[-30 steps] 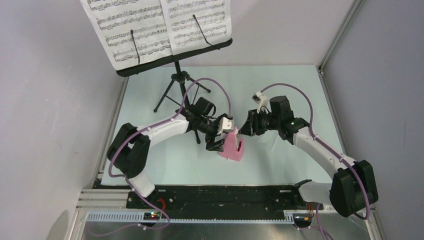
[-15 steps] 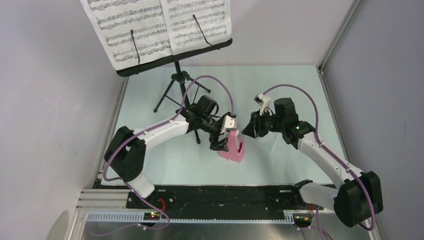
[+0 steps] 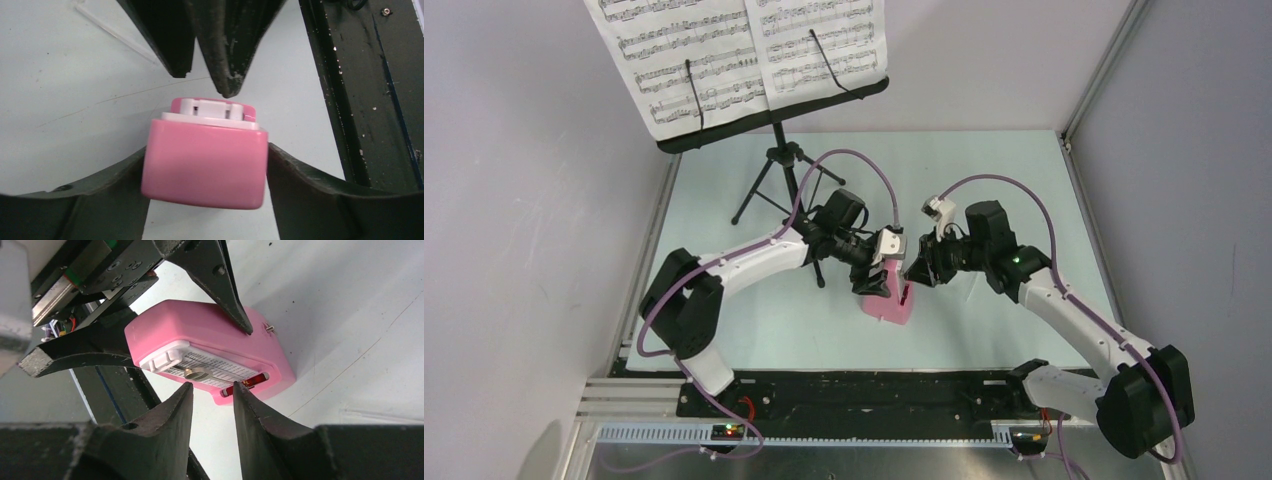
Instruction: Set up the instrument practice props
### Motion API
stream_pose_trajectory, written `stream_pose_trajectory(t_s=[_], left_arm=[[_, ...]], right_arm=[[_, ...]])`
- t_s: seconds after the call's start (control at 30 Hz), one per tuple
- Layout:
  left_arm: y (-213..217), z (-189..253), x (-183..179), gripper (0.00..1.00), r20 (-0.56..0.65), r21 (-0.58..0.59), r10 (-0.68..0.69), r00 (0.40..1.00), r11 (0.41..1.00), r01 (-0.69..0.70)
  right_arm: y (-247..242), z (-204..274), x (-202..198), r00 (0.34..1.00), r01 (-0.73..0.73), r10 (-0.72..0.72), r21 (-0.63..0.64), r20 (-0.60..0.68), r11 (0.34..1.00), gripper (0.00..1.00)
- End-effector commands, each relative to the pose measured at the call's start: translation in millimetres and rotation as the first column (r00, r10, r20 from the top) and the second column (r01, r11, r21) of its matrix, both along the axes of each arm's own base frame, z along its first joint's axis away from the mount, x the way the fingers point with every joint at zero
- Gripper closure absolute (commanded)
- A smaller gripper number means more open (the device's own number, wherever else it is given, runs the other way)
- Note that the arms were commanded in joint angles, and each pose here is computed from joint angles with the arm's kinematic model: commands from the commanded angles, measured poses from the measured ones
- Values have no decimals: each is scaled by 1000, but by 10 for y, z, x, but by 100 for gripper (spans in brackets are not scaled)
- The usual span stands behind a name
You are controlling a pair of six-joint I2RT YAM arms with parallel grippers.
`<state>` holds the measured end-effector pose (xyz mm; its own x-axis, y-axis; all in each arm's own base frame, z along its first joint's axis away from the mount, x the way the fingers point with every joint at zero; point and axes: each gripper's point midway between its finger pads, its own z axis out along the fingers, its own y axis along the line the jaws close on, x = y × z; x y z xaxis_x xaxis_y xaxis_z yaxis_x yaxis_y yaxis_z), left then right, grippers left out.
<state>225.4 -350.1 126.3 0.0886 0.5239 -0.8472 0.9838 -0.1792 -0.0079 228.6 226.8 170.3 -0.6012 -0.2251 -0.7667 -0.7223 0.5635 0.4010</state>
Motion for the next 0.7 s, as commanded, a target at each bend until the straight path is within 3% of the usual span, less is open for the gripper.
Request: stream_pose_trajectory(t_s=[0.0,0.43,0.67], left_arm=[[-79,96,47,26,6,-27,-4,1000,1000,4],[-46,35,19,33,15,-19,-17,1000,1000,17],[-17,-6,-26,37,16,-18,-34,999,999,34]], right_arm=[[47,121,11,998,-19,17,26,54,999,60],[164,51,-31,997,-64,63,14,54,998,62],[160,21,177,997,42,-42,5,60,999,67]])
